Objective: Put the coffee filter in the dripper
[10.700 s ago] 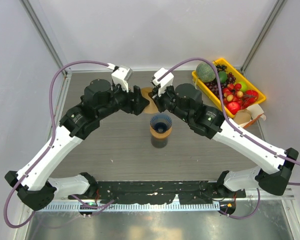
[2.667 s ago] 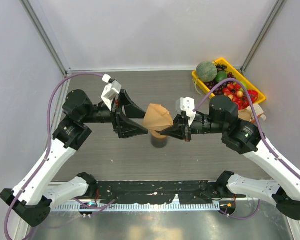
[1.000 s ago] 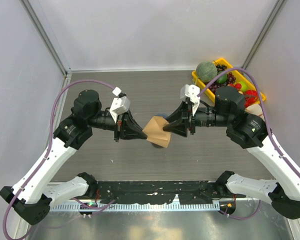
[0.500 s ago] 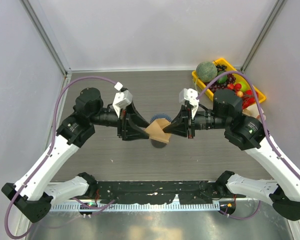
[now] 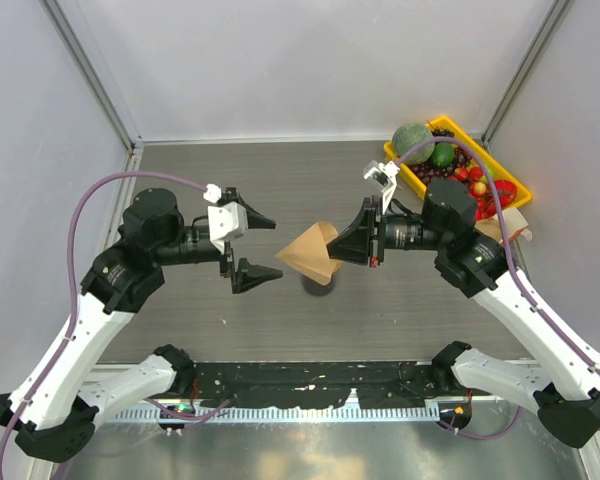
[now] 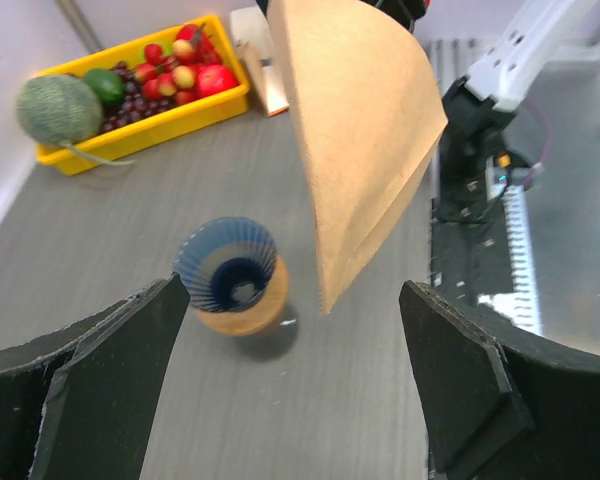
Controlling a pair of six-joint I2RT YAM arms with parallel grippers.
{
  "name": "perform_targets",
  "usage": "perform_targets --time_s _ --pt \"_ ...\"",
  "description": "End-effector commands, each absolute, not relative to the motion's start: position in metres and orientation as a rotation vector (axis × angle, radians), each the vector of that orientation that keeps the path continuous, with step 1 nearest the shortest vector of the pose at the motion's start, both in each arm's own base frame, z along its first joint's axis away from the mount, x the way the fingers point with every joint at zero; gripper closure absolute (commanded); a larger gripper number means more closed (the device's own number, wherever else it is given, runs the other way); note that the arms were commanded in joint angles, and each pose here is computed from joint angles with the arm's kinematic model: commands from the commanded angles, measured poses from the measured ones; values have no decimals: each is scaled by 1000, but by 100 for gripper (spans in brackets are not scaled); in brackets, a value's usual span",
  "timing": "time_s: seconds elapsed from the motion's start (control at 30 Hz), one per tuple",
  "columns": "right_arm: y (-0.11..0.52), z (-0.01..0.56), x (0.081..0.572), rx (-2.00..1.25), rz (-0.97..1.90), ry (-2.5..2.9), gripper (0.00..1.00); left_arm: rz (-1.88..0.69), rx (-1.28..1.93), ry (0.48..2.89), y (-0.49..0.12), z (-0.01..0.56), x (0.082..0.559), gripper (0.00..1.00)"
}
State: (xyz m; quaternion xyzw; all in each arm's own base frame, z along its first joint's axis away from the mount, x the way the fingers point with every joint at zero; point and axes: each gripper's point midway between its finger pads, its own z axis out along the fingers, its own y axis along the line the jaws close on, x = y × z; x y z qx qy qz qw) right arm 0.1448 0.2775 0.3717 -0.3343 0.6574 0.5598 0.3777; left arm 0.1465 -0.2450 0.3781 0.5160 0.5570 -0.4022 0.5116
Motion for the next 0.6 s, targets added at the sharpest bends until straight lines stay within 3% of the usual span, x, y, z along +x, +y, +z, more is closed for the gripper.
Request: perform_targets --time_s 0.0,0.2,0.43,0.57 --pt "284 392 149 -693 1615 1704 95 -689 1315 1243 -235 382 166 1" --pt "286 385 158 -603 1657 1764 95 -502 1418 1111 -241 385 169 1" --pt "286 379 157 -625 1651 1761 95 -456 1456 1087 -253 387 172 1" --pt "285 379 157 -633 1642 1749 95 -445 1460 1096 -261 388 176 10"
